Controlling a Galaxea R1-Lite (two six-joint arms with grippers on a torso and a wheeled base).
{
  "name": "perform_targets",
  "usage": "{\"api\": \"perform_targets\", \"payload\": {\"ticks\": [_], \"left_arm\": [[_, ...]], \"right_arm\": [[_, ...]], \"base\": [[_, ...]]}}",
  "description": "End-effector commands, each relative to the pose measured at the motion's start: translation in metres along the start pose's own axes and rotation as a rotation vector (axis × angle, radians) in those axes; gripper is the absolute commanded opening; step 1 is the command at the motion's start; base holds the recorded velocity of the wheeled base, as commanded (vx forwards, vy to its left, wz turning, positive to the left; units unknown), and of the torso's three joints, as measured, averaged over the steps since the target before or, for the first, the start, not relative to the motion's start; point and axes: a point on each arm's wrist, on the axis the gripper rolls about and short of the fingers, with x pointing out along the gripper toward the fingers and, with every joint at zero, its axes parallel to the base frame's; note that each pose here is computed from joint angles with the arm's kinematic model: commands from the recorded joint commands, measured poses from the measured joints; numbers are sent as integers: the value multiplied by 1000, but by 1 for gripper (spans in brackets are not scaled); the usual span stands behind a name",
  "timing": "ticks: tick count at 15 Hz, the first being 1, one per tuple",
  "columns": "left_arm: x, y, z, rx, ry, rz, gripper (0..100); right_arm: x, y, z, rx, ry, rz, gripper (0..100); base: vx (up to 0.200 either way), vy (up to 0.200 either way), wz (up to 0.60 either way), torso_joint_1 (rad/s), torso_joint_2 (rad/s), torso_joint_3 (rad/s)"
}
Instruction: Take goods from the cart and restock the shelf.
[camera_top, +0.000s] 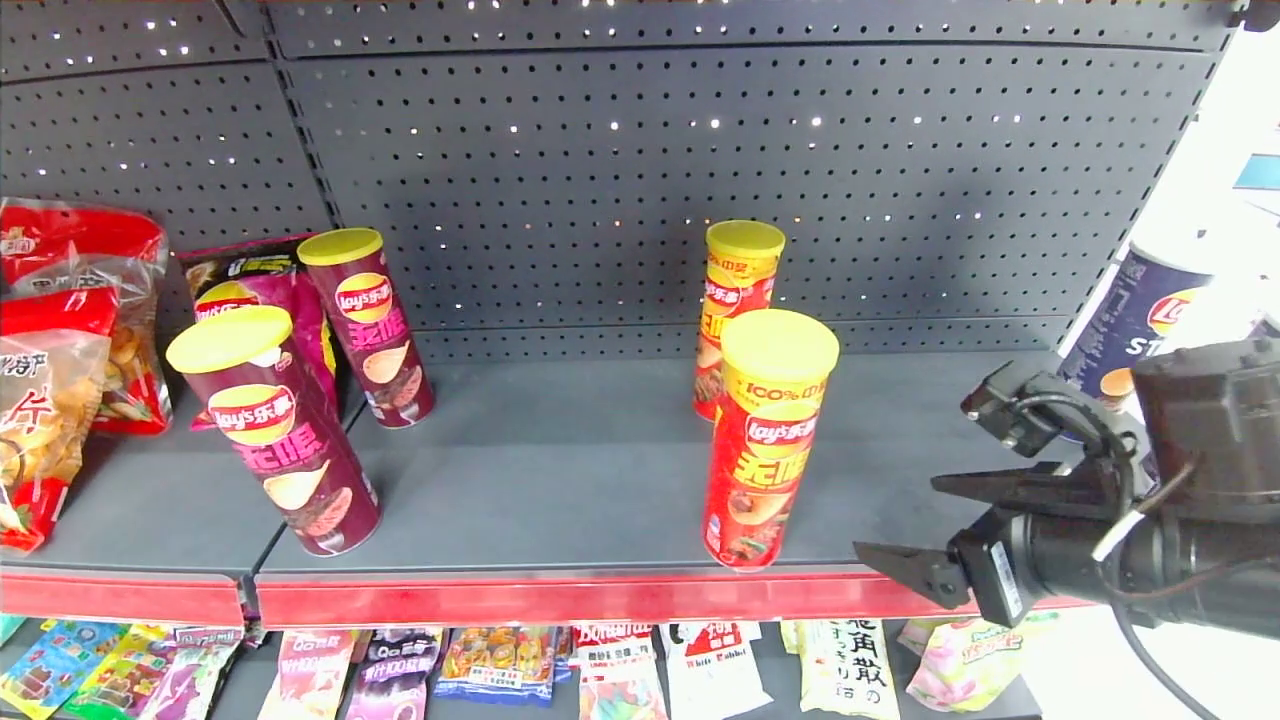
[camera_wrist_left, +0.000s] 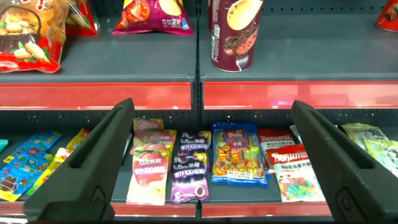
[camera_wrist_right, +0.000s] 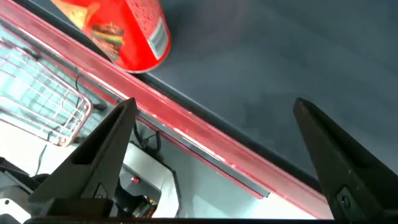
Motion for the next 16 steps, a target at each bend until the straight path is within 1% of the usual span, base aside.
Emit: {"api": "perform_targets", "payload": {"ticks": [1, 5, 10, 16], "left_arm": [[0, 0, 0, 0, -1, 0, 100], [0, 0, 0, 0, -1, 0, 100], [0, 0, 0, 0, -1, 0, 100], [0, 0, 0, 0, 0, 0, 100]], "right_arm": [[21, 4, -2, -12, 65, -6, 100], [33, 2, 2, -9, 86, -19, 100], [59, 0, 18, -12, 92, -60, 100], [72, -4, 17, -10, 123, -97, 100]], "base": [[0, 0, 0, 0, 0, 0], [0, 0, 0, 0, 0, 0], [0, 0, 0, 0, 0, 0], [0, 0, 0, 0, 0, 0]]}}
